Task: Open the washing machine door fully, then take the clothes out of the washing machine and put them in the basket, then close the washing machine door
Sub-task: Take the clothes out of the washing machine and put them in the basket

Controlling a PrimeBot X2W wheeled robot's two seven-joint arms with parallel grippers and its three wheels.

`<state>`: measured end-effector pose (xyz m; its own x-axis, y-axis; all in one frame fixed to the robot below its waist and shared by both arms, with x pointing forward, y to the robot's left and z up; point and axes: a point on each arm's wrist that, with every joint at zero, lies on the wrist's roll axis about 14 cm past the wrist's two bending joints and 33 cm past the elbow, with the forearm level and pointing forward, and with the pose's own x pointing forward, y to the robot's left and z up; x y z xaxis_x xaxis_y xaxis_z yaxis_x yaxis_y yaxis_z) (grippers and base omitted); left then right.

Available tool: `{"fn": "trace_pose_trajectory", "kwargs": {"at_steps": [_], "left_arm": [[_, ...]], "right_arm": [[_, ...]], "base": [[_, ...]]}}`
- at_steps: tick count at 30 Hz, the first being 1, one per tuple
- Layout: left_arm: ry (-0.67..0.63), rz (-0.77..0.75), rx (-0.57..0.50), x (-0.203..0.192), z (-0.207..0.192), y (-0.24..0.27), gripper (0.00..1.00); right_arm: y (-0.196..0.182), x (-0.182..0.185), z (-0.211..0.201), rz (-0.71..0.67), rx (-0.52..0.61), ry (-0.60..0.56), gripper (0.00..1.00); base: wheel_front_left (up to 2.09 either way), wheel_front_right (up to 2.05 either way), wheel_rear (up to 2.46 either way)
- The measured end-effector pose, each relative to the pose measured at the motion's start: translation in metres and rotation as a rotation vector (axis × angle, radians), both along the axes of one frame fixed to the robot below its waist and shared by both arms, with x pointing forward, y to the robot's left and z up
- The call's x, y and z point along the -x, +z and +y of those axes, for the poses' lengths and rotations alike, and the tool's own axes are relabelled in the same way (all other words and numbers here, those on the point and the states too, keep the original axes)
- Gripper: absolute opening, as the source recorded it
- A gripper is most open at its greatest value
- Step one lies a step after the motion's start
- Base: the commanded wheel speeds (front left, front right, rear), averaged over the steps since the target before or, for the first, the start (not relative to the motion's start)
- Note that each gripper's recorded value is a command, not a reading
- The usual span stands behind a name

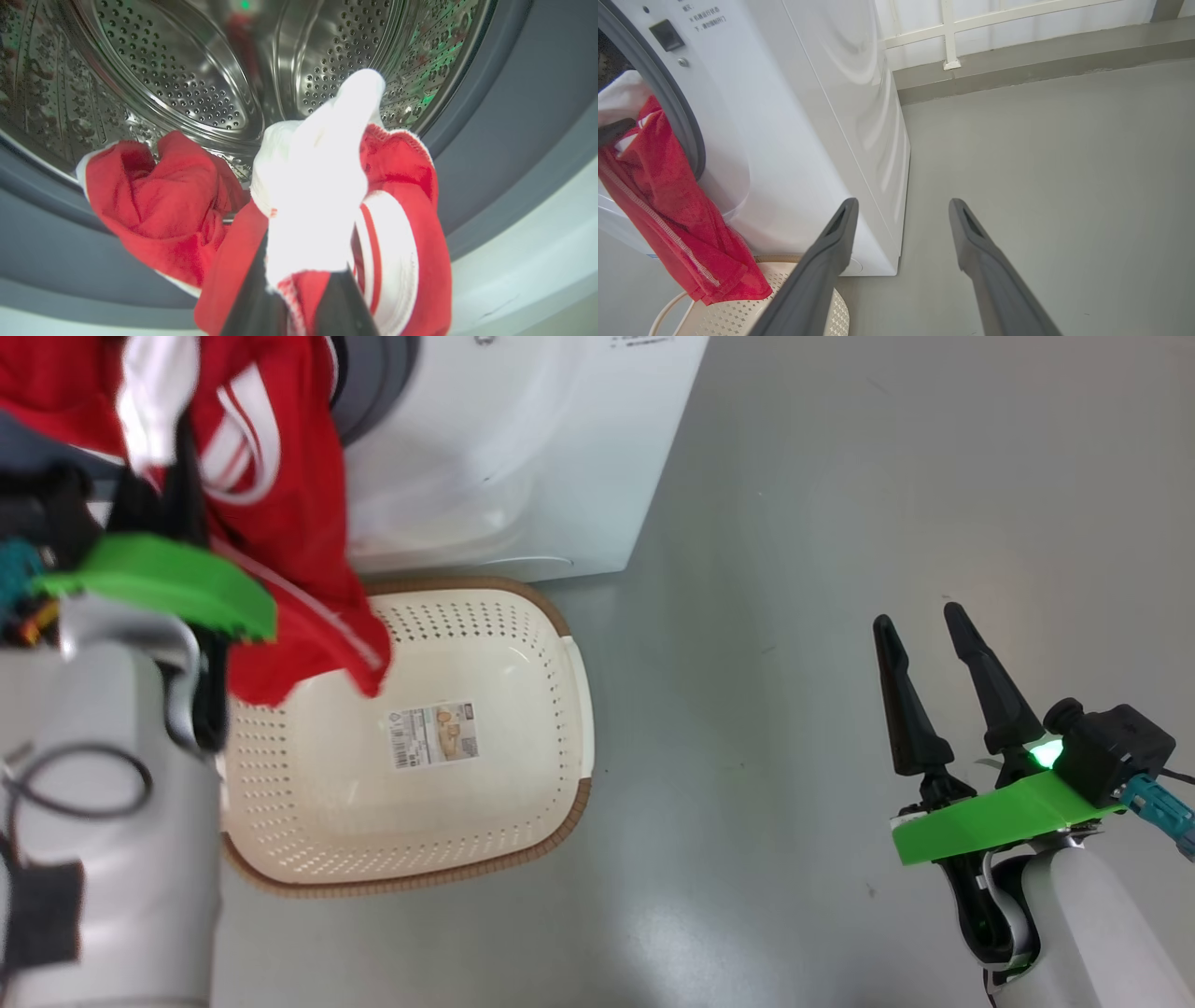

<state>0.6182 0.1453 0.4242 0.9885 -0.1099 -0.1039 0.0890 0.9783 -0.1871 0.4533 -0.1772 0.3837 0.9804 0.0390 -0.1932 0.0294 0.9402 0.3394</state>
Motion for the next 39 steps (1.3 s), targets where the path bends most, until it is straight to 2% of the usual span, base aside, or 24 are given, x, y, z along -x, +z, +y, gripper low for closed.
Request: {"fn": "trace_pose_trajectory", "kwargs": {"at_steps": [7, 15, 28, 39], "left_arm": [[0.045, -0.011, 0.033, 0.045, 0.010, -0.007, 0.00], [0.023, 0.073, 0.028, 0.089, 0.006, -0.038, 0.00], [-0.013, 0.383, 0.100, 0.141, -0.019, -0.131, 0.00], [-0.095, 0.573, 0.038, 0.147, -0.043, -0.189, 0.00]], "right_arm": [[0.004, -0.004, 0.008, -0.016, -0.001, 0.025, 1.00], [0.005, -0.006, 0.010, -0.021, 0.002, 0.037, 1.00], [-0.010, -0.004, 0.005, 0.018, 0.008, 0.028, 1.00], [-0.029, -0.005, -0.001, 0.058, 0.013, 0.005, 1.00]], "base": [[0.00, 0.00, 0.00], [0.00, 0.00, 0.00], [0.00, 0.00, 0.00], [0.00, 0.00, 0.00]]}}
